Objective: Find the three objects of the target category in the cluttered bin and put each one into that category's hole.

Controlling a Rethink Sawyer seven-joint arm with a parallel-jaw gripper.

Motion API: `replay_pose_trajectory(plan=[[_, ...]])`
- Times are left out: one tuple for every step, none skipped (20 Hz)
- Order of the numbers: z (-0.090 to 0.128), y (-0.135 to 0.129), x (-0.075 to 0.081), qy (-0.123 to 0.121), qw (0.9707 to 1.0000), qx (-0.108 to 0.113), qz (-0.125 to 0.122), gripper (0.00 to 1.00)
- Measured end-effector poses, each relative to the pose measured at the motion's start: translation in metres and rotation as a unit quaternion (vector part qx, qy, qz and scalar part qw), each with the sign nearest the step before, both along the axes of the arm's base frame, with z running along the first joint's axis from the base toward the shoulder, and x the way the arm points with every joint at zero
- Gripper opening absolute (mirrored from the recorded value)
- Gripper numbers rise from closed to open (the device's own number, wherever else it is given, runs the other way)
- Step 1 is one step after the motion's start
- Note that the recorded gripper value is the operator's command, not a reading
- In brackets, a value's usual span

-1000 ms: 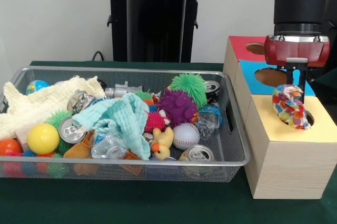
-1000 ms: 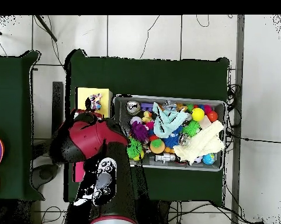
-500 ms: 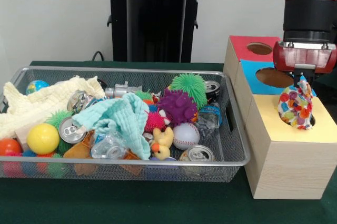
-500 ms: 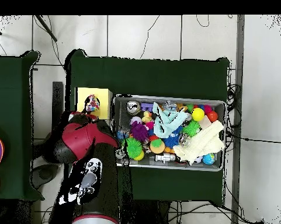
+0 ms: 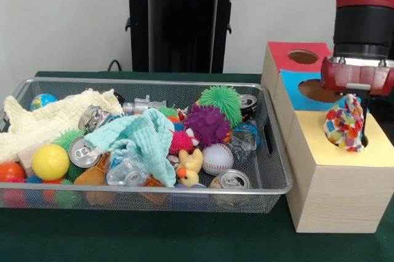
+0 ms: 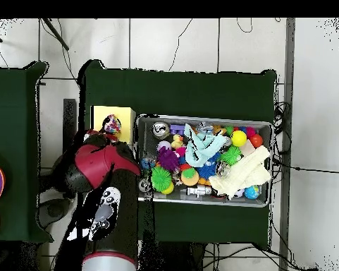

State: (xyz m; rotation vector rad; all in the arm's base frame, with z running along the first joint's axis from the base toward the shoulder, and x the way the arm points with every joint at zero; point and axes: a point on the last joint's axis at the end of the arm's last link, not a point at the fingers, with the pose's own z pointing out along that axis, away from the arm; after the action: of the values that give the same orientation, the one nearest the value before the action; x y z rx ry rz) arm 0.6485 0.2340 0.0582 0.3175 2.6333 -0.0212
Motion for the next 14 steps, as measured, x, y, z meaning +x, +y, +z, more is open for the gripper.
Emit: replay_pose_trajectory(plan=[[-0.004, 0.0, 0.002, 0.0, 1.0, 0.001, -0.002, 0.0], [-0.008, -0.001, 0.003, -0.001, 1.0, 0.003, -0.003, 0.0], [-0.017, -0.002, 0.007, -0.002, 1.0, 0.006, -0.007, 0.0], [-0.023, -0.002, 0.008, -0.002, 0.9999, 0.007, -0.009, 0.0], [-0.031, -0.004, 0.01, -0.003, 0.9999, 0.008, -0.012, 0.0], [-0.041, -0.006, 0.014, -0.007, 0.9998, 0.008, -0.016, 0.0], [-0.041, -0.007, 0.017, -0.013, 0.9998, 0.007, -0.016, 0.0], [-0.04, -0.008, 0.02, -0.021, 0.9996, 0.005, -0.017, 0.0], [-0.041, -0.008, 0.025, -0.034, 0.9993, -0.002, -0.017, 0.0], [-0.043, -0.007, 0.026, -0.04, 0.9991, -0.006, -0.016, 0.0], [-0.043, -0.007, 0.026, -0.044, 0.9988, -0.01, -0.016, 0.0], [-0.043, -0.005, 0.027, -0.052, 0.9984, -0.015, -0.015, 0.0], [-0.044, -0.003, 0.027, -0.063, 0.9976, -0.025, -0.014, 0.0], [-0.044, -0.001, 0.027, -0.069, 0.9971, -0.03, -0.013, 0.0]])
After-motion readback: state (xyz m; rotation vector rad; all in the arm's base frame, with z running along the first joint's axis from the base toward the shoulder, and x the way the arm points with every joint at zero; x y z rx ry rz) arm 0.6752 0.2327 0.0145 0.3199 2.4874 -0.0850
